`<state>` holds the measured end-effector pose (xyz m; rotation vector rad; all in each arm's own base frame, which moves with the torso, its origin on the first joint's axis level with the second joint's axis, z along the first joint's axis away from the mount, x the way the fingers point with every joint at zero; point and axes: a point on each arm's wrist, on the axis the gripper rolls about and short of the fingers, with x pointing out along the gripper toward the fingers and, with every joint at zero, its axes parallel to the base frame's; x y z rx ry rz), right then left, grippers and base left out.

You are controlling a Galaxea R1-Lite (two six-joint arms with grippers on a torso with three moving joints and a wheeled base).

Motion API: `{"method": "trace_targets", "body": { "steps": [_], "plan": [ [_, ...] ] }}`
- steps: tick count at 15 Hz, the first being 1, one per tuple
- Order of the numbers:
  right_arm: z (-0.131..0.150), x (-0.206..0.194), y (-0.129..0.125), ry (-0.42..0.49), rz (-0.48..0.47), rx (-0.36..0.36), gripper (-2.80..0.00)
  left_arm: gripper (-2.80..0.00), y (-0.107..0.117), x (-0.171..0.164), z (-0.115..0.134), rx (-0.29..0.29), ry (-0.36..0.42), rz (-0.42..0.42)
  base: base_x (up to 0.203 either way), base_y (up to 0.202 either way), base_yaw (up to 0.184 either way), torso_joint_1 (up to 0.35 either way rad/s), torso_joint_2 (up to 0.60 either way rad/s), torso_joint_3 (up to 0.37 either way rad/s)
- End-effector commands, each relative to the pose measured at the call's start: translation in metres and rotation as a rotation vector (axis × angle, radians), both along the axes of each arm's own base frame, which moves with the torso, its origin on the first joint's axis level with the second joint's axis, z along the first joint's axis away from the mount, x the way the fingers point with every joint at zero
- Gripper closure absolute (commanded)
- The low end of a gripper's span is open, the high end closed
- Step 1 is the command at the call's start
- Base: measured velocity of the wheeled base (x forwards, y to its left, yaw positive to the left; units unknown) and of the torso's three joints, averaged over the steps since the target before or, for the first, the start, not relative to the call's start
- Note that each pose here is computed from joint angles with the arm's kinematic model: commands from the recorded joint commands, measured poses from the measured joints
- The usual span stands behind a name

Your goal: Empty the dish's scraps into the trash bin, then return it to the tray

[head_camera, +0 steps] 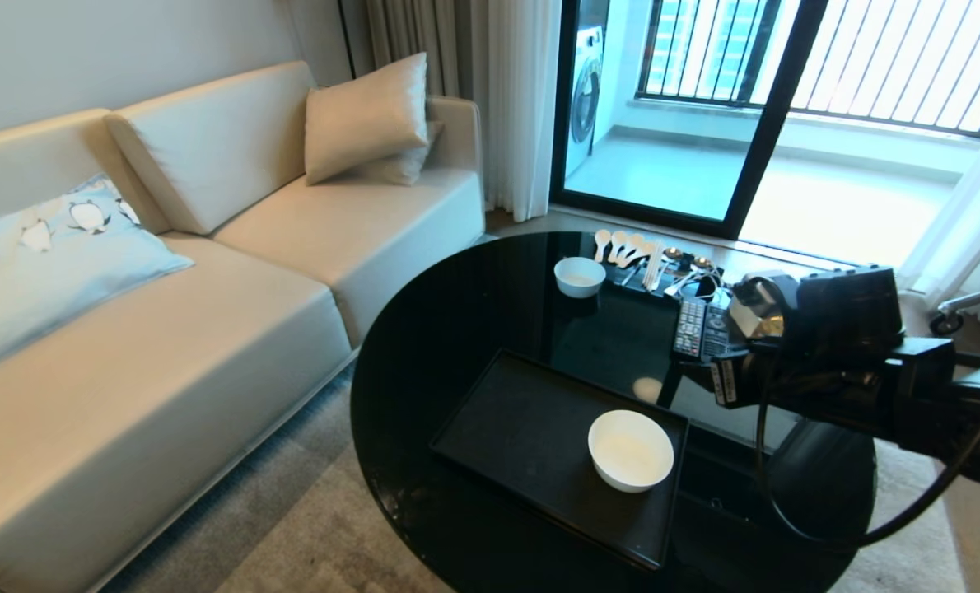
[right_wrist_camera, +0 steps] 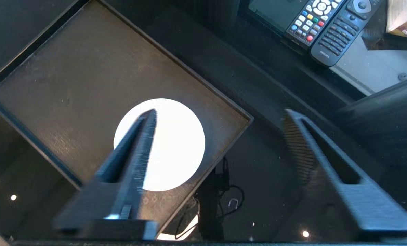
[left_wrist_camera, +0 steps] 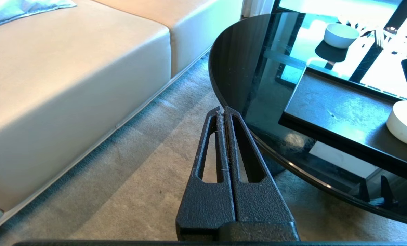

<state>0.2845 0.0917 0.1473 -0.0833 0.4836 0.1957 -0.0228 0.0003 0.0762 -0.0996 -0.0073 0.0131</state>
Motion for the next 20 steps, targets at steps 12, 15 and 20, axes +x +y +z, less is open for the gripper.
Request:
{"method": "trace_targets", "body": {
  "steps": [12, 15, 20],
  "plan": [
    [0.018, -0.097, -0.102, -0.276, -0.358, 0.035, 0.00, 0.00, 0.000, 0.000, 0.000, -0.001, -0.001, 0.000, 0.000, 0.000, 0.000, 0.000, 0.00, 0.000],
    [-0.004, -0.147, -0.107, -0.291, -0.412, 0.029, 0.00, 0.00, 0.000, 0.000, 0.000, -0.002, -0.001, 0.000, 0.000, 0.000, 0.000, 0.000, 0.00, 0.000],
    [-0.013, -0.193, -0.102, -0.372, -0.345, 0.022, 0.00, 0.00, 0.000, 0.000, 0.000, -0.002, -0.001, 0.000, 0.000, 0.000, 0.000, 0.000, 0.00, 0.000]
  ]
}}
